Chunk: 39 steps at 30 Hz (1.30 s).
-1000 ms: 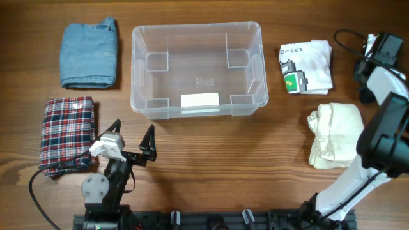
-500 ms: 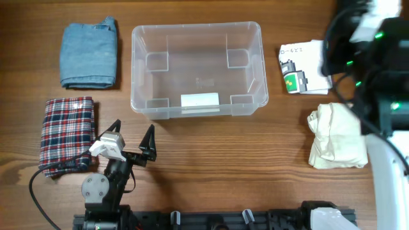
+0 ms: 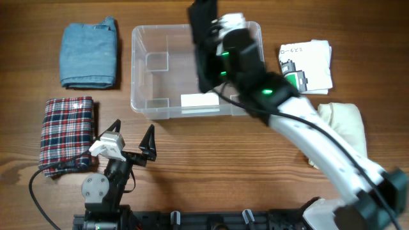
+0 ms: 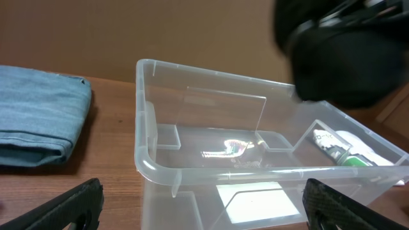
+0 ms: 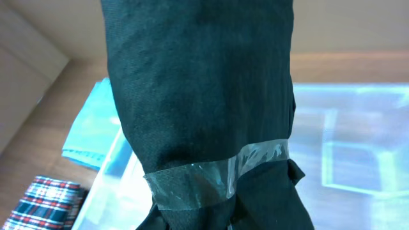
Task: Pack container
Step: 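Carry the black garment left and lower it into the bin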
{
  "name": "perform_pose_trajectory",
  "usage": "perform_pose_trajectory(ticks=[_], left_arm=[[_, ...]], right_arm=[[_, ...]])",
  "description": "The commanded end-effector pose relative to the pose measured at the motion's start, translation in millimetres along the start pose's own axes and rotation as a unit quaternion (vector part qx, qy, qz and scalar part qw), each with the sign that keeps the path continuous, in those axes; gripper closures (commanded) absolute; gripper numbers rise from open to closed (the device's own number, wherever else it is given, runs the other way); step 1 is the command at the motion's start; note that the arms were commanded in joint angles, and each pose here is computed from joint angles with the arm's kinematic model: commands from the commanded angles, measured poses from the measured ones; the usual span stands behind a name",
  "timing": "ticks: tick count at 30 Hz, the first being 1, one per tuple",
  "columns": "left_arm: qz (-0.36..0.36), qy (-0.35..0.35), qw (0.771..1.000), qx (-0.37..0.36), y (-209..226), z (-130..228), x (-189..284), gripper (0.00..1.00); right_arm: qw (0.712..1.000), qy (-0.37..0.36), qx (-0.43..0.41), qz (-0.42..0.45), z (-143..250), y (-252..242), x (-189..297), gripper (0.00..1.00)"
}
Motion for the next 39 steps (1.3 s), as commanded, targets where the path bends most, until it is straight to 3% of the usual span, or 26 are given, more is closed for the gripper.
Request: perform_pose_trajectory(ticks=[1,9,20,28,34,39], left_arm=[[-0.007,0.002,1.000,-0.009,2,2,0,0.00],[-0.007,0.002,1.000,-0.009,2,2,0,0.00],[-0.007,0.002,1.000,-0.009,2,2,0,0.00],[-0.007,0.002,1.000,-0.009,2,2,0,0.00],[-0.007,0.002,1.000,-0.009,2,2,0,0.00],[-0.007,0.002,1.000,-0.009,2,2,0,0.00]], right_arm=[[0.999,0.000,-0.040,-0.016,21,18,-26,0.95],[0.993,0.003,-0.102,0.058,66,6,-74,0.95],[0.989,0.023,-0.123,0.075,93,-8,-108,0.92],[0.990,0.032,-0.124,0.059,96,-6,-113,0.69],[0.990,0.052,-0.128,0.025,98,1,-114,0.65],[0.989,0.065,-0.130,0.004,98,6,-114,0.51]])
Point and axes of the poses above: each gripper's point midway between its finger pads, its own x axis back along the fingers, its own y axis along the line the jaws close on, z = x × y, the point moved 9 cm from there along x, back along the fingers, and after that the axes turned 15 degrees about -x, right-handed, at the moved point
